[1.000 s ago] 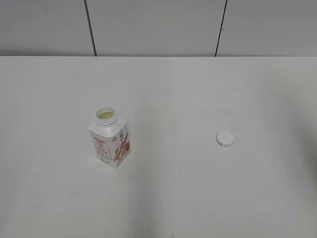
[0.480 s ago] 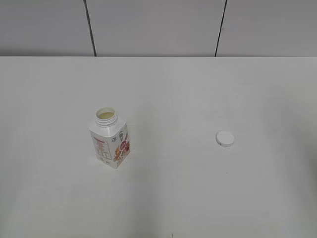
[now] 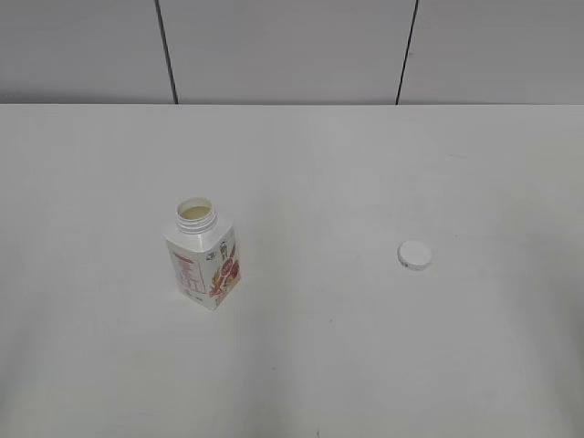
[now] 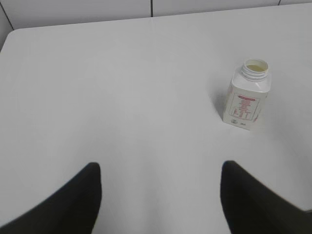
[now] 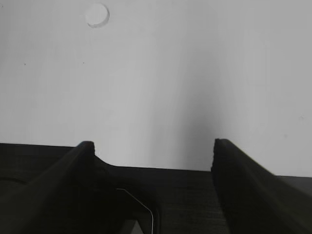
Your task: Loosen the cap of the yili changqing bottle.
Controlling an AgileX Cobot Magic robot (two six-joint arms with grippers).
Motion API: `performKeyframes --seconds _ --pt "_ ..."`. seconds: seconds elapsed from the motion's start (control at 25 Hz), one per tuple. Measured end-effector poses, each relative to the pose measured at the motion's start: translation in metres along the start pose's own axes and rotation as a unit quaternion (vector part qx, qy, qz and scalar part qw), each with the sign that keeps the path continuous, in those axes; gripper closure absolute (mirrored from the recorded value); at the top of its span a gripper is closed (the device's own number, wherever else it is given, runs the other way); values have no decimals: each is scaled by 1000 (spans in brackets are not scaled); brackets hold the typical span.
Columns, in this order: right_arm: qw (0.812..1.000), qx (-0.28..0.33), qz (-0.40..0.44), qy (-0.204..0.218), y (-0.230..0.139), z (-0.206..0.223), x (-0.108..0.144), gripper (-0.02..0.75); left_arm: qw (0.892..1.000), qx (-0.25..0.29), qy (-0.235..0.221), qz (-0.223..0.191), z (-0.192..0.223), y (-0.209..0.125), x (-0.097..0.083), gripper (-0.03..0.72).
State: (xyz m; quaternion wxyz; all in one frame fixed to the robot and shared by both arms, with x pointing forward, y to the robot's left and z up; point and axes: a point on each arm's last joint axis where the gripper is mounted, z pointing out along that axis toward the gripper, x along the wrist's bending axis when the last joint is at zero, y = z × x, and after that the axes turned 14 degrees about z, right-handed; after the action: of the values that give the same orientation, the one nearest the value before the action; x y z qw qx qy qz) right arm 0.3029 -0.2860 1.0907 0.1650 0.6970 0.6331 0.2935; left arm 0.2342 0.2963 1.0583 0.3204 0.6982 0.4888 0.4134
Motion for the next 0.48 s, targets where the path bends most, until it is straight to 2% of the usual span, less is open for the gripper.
performKeyframes --seconds 0.24,0.48 --pt "1000 -21 -1 2 -39 11 -7 153 1000 -4 -9 4 -1 0 0 214" --pt "996 -90 -10 9 -56 1 -7 153 1000 -14 -6 5 -3 -2 -1 214"
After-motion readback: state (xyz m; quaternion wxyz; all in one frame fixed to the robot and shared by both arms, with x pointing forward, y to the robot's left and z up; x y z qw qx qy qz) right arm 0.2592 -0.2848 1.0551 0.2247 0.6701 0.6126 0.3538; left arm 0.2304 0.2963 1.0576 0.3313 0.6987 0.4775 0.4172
